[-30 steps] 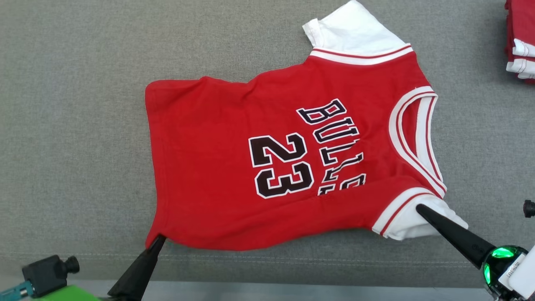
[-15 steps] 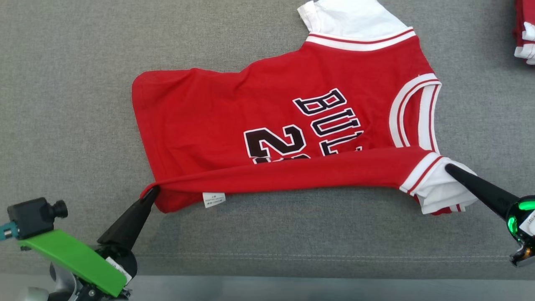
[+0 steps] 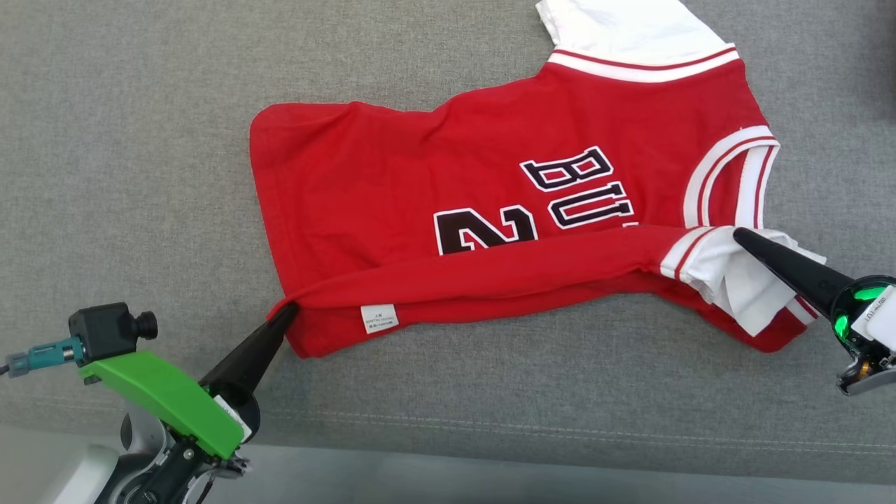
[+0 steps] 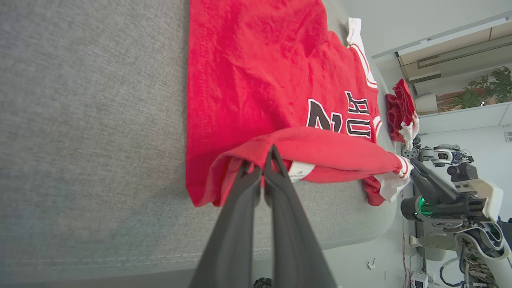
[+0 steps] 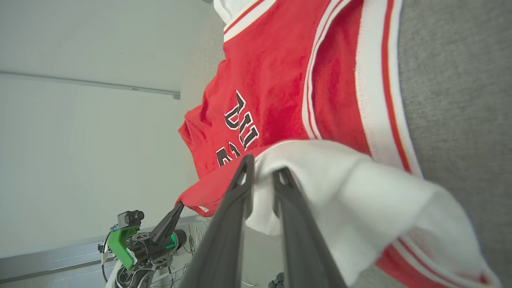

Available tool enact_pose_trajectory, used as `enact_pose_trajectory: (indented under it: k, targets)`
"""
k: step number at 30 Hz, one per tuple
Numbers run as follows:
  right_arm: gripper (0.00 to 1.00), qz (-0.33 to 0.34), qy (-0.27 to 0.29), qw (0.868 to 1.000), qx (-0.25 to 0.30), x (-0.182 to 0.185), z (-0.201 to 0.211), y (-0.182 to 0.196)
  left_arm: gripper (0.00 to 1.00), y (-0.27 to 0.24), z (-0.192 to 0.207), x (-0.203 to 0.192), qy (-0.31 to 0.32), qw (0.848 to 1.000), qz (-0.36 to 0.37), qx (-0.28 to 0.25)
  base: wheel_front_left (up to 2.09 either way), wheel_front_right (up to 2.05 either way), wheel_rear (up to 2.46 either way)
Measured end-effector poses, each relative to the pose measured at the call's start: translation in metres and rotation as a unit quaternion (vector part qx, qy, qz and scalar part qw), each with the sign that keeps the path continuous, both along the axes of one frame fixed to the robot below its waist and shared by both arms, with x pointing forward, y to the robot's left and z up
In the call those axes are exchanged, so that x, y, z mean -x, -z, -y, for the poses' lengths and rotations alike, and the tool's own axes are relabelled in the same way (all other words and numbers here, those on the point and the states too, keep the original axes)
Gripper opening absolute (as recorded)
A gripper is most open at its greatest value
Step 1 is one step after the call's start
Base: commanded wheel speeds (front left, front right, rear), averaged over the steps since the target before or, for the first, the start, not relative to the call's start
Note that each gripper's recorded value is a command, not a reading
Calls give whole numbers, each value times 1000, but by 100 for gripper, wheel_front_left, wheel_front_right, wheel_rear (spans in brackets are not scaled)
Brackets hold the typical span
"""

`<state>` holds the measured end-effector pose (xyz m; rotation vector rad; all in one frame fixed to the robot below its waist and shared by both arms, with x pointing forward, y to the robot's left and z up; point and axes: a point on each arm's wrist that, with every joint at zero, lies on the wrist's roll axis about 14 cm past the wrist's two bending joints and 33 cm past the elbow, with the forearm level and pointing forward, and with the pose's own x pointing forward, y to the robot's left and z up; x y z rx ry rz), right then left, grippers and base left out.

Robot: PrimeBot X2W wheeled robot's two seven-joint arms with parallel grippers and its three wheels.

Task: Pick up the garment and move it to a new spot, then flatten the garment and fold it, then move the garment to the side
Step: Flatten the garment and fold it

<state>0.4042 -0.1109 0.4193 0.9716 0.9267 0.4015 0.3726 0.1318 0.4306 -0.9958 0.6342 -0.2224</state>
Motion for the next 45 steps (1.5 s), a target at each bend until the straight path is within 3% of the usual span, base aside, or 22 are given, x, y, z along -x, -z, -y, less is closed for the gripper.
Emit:
enact_pose_trajectory:
  k: [2,3,4,7,8,12,13,14,22,29,38,45]
  targets:
    - [78,-1,0,1000,1,-2,-1,2,0,1,0,-3,1,1000,0,-1,0,0,0]
    - [92,1,-1,1000,2,-3,-2,3,0,1,-1,-6,-1,1000,1,-3,0,0,0]
    - [97,2,-1,1000,4,-4,-3,3,0,1,-1,-8,-2,1000,3,-3,0,0,0]
    - [100,13,8,1000,5,-12,-4,3,0,4,2,-12,2,1000,1,-2,0,0,0]
    - [100,15,16,1000,4,-15,-2,3,6,6,4,-13,5,1000,-2,-1,0,0,0]
    - [100,34,37,999,17,-28,3,3,46,10,6,-18,6,1000,-5,-3,0,0,0]
    - [100,36,40,998,18,-30,4,3,96,12,6,-18,6,1000,-7,-4,0,0,0]
    - [100,37,41,998,16,-31,3,3,100,13,7,-18,6,1000,-9,-4,0,0,0]
    - [100,27,29,999,8,-23,-10,5,100,22,10,-14,5,1000,-20,-5,0,0,0]
    - [100,64,87,994,-31,-37,-3,-27,100,1,20,-14,-31,999,15,35,0,0,0]
    - [100,32,118,991,-50,-4,-9,-13,100,7,45,8,-64,991,-25,112,0,0,0]
    - [100,-30,136,986,-86,37,-27,2,100,22,43,17,-85,990,-45,107,0,0,0]
